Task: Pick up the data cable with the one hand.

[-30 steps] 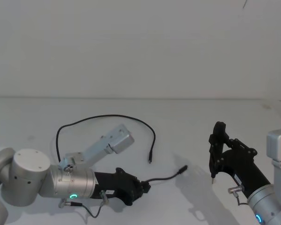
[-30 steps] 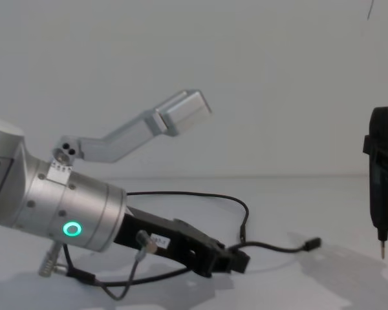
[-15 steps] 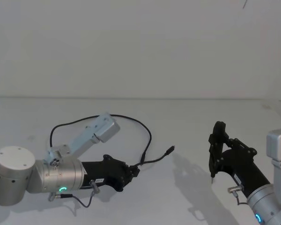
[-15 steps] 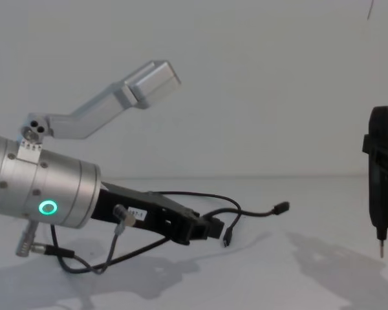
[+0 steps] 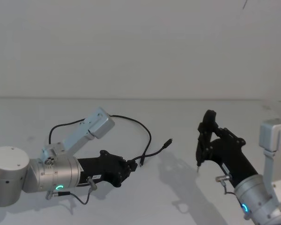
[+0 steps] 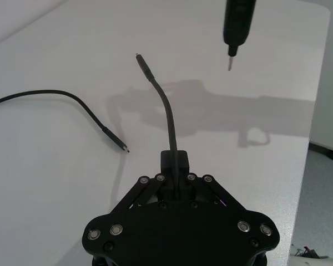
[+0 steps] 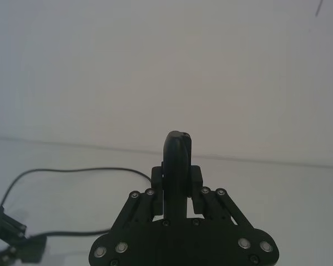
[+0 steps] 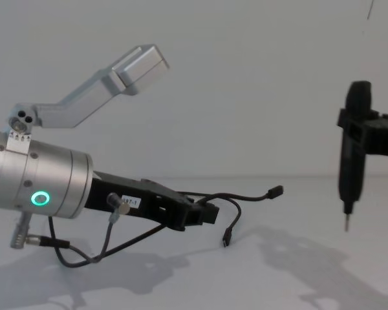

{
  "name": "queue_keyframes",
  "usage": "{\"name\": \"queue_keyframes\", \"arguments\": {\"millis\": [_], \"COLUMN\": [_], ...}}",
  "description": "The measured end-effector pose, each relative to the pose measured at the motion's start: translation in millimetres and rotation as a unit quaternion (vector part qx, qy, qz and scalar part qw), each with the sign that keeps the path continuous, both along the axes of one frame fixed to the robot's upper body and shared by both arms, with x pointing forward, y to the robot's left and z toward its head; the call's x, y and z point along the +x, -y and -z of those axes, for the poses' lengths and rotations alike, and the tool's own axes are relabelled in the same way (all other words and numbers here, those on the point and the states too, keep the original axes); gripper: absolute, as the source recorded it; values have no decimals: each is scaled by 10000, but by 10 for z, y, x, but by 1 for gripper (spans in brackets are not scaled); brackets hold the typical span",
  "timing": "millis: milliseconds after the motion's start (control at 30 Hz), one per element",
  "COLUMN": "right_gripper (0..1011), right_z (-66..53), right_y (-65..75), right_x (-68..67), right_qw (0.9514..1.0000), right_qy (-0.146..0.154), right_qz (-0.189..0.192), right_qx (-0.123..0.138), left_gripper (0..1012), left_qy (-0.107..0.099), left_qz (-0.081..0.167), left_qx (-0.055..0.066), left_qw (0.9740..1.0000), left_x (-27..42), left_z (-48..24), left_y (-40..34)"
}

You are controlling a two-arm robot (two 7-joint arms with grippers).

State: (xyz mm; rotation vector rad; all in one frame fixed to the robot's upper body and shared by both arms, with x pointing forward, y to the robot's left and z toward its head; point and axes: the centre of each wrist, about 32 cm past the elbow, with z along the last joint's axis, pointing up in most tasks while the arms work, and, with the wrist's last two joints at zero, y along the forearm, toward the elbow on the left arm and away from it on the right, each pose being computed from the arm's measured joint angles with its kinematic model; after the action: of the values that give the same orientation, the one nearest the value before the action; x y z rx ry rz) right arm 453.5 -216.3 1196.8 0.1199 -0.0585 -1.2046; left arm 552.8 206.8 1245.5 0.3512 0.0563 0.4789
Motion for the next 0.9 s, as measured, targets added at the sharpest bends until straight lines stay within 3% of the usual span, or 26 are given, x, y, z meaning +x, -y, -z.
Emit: {"name": "queue_keyframes", "arguments": {"millis": [567,900], "right_gripper": [279,279], "right_z": [-19,19], "right_y": [-297,-410], "right_x": [317,607], "right_qw": [9989,9984], "right_qy": [191,243], "right_qz": [-111,44], "right_qx": [405,507], "left_gripper": [40,40], "left_qy": [50,58], "left_qz": [-41,-47], "left_qx": [-59,-68], "left_qw": [10000,9999], "left_x": [-13,-15], "left_z": [-16,-19], "left_y": [-19,-23]}}
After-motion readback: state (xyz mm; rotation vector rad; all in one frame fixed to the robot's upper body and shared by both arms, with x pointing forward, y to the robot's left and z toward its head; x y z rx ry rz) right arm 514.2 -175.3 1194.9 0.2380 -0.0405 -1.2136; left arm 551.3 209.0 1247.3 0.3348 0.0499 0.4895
